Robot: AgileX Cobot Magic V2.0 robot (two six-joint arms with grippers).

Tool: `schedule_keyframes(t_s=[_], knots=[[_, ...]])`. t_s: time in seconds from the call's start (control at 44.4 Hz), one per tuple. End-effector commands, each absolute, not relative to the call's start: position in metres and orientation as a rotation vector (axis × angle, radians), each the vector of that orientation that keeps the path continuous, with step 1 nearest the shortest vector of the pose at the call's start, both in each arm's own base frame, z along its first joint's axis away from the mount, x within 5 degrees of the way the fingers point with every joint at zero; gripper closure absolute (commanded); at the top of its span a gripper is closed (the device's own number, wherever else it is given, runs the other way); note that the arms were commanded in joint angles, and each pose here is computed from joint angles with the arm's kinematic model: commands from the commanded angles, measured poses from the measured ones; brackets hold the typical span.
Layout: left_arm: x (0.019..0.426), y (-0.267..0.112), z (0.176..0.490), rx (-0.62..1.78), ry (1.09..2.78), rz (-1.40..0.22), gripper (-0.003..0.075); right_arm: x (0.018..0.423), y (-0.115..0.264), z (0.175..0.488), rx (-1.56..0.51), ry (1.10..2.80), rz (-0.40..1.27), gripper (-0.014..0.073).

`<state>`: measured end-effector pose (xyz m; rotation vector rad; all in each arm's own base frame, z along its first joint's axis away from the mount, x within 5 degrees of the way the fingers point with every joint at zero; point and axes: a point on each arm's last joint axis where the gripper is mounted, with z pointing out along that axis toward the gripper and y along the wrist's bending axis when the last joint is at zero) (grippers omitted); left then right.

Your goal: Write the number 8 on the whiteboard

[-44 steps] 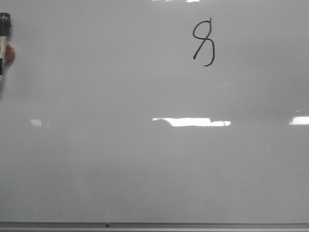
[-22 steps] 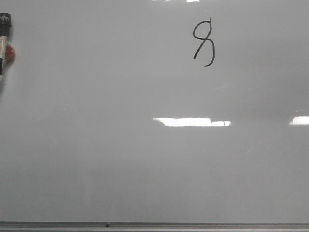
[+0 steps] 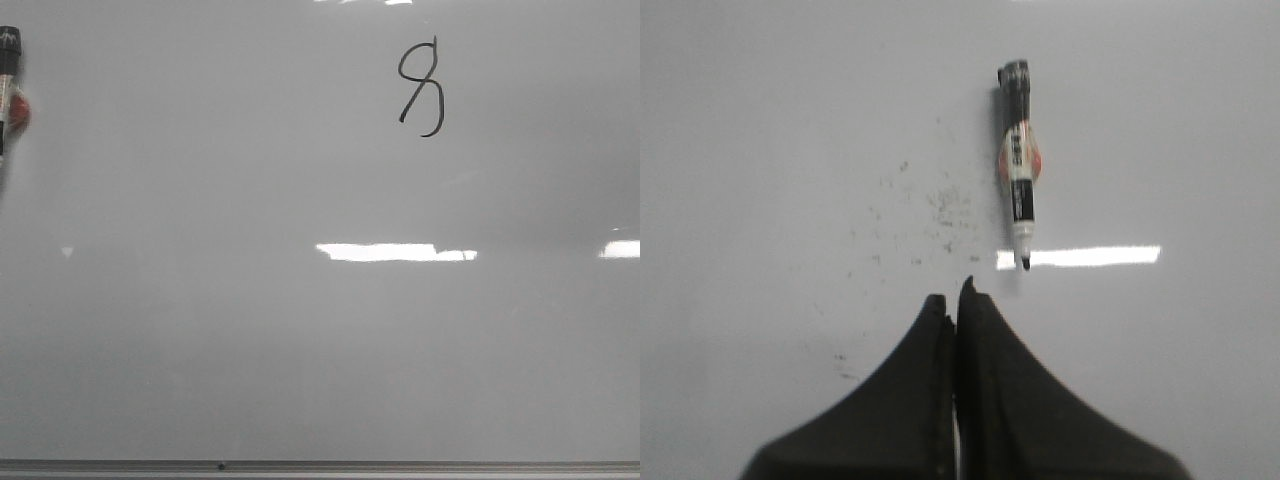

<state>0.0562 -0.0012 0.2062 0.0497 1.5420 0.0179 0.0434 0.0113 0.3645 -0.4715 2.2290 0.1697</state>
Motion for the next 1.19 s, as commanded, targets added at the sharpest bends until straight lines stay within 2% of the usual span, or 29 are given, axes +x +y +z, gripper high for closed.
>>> schedule_keyframes(t_s=[0.0, 1.171], knots=[[0.0532, -0.0009, 0.2185, 0.037, 1.391, 0.014, 0.0739, 0.0465, 0.0113, 0.3749, -0.461, 2.155, 0.162, 0.0663], [0.0529, -0.0009, 0.2201, 0.036, 1.373, 0.014, 0.0739, 0.0465, 0.0113, 0.3749, -0.461, 2.155, 0.162, 0.0663]])
